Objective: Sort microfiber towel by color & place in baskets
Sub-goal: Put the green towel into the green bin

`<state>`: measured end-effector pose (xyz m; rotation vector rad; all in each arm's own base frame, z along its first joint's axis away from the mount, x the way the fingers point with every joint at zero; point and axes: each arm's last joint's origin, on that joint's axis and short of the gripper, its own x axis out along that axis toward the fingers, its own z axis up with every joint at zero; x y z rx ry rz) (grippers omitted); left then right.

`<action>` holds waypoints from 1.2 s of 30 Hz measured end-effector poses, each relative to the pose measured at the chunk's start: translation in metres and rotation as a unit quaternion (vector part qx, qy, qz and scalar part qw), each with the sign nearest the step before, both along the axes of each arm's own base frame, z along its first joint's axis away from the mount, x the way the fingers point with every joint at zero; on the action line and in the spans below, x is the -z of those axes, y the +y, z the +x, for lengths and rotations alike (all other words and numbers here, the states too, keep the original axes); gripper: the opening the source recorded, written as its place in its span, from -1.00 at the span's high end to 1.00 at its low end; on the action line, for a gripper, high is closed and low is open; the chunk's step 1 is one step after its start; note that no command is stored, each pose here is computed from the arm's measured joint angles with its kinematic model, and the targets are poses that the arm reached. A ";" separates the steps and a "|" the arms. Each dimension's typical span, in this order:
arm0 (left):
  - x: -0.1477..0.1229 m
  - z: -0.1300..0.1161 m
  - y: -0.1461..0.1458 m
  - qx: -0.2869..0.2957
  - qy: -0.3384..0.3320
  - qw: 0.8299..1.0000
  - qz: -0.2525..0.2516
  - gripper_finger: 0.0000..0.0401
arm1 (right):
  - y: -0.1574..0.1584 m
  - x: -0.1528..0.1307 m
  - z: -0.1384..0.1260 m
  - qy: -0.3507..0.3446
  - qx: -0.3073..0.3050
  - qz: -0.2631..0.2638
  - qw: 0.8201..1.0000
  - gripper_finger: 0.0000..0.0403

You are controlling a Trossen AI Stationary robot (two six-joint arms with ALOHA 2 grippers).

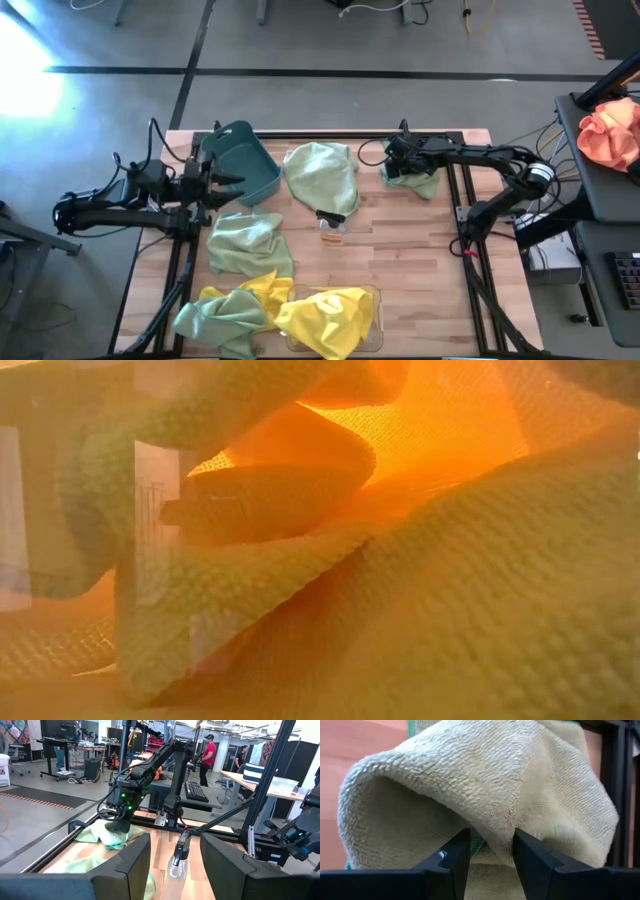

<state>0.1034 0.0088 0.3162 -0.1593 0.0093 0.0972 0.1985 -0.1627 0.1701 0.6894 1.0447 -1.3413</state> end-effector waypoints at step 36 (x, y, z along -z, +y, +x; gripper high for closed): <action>0.000 0.000 0.000 0.000 -0.001 1.000 -0.023 0.22 | -0.001 0.037 0.016 0.015 -0.017 0.049 0.999 0.85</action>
